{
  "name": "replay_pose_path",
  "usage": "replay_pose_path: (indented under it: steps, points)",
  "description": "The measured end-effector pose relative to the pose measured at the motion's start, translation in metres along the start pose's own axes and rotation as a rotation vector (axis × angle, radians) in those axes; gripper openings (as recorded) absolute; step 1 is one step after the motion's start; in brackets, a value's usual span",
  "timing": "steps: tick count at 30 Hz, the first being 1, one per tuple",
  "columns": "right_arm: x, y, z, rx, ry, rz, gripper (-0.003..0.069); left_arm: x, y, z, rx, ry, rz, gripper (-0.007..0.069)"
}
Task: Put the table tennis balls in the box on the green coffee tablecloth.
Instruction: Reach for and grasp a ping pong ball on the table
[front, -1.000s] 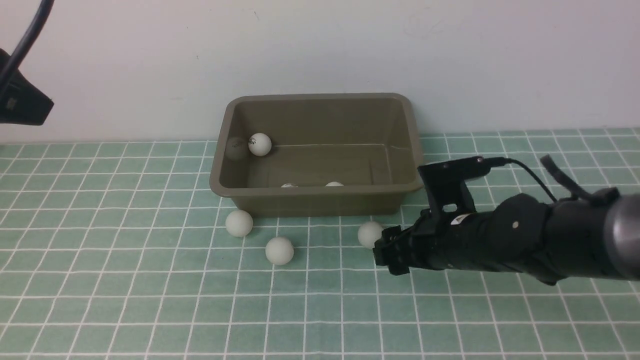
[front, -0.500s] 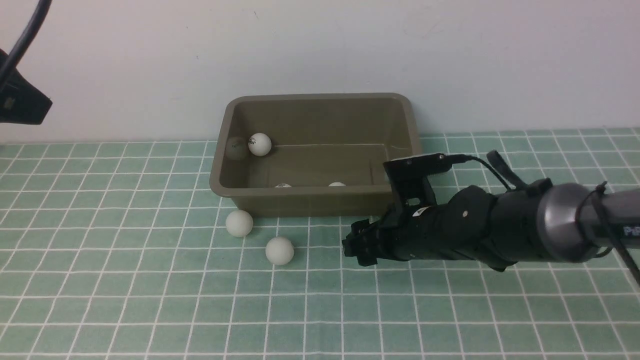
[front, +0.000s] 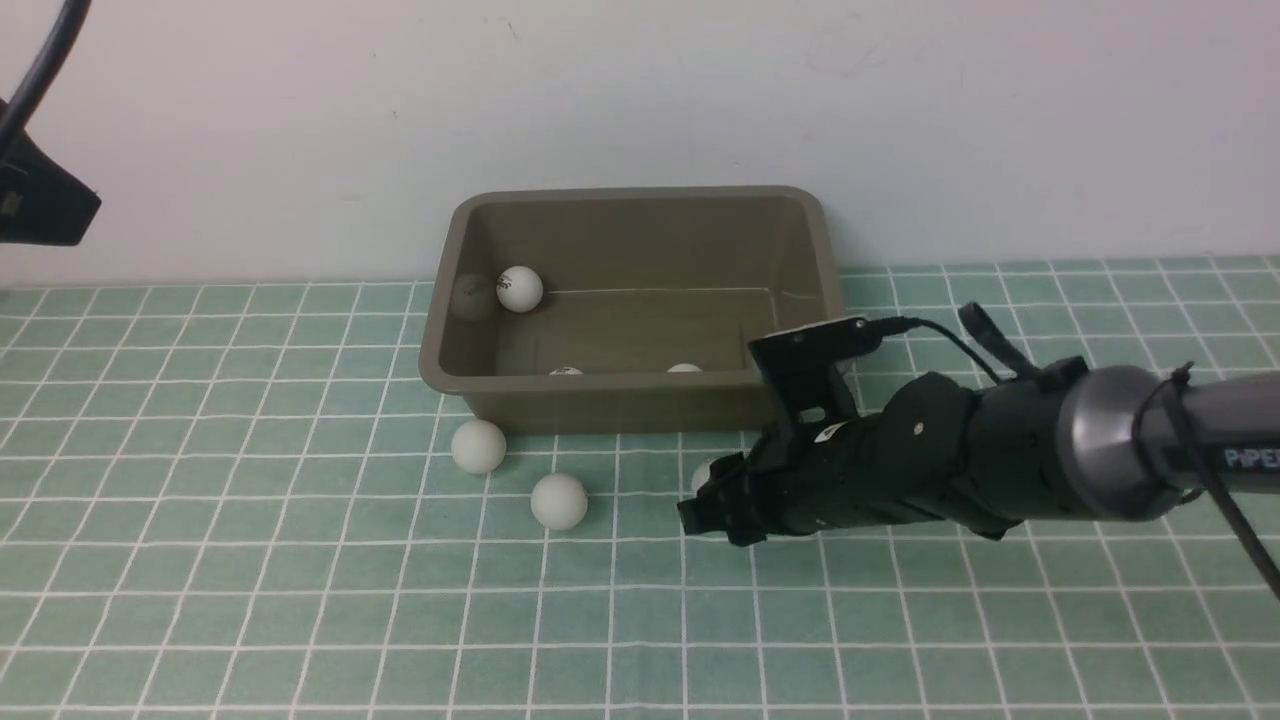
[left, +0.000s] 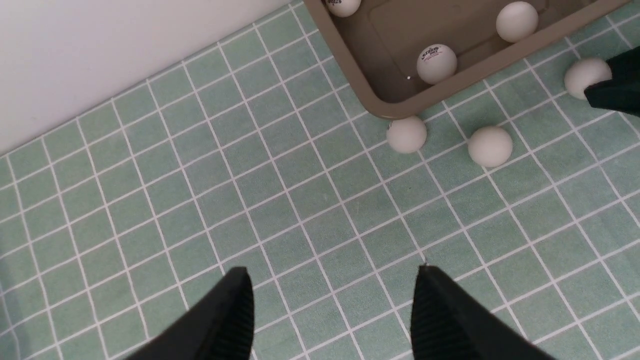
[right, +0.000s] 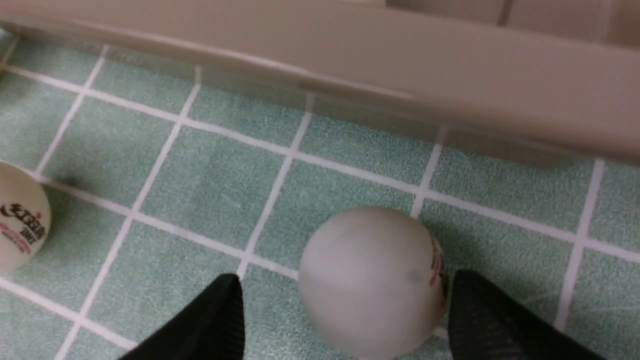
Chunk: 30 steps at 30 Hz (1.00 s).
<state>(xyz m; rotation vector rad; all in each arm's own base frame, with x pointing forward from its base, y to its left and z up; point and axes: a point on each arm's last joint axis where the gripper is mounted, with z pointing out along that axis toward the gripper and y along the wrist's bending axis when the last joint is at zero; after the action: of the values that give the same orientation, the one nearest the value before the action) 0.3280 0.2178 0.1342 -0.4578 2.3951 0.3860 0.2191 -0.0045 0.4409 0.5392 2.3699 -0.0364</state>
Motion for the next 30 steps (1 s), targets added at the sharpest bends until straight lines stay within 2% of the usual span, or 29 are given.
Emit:
replay_pose_path:
  steps: [3, 4, 6, 9, 17, 30]
  points:
    - [-0.001, 0.007, -0.012, -0.06, 0.045, -0.064, 0.0295, 0.0, 0.0, 0.0, 0.002, -0.001, -0.001, 0.0384]
    - [-0.002, 0.008, -0.017, -0.067, 0.044, -0.082, 0.0254, 0.0, 0.0, 0.0, 0.003, -0.001, -0.001, 0.0384]
    - [-0.004, 0.008, -0.029, -0.076, 0.036, -0.114, 0.0084, 0.0, -0.001, 0.0, 0.006, -0.003, -0.002, 0.0384]
    - [-0.006, 0.006, -0.047, -0.089, 0.032, -0.137, 0.001, 0.0, -0.001, 0.0, 0.009, -0.005, -0.003, 0.0384]
    - [-0.021, 0.0, -0.102, -0.095, -0.038, -0.225, -0.0012, -0.001, -0.001, 0.0, 0.011, -0.006, -0.004, 0.0384]
    - [-0.017, 0.001, -0.105, -0.114, 0.009, -0.233, -0.0013, -0.001, -0.001, 0.0, 0.011, -0.006, -0.001, 0.0384]
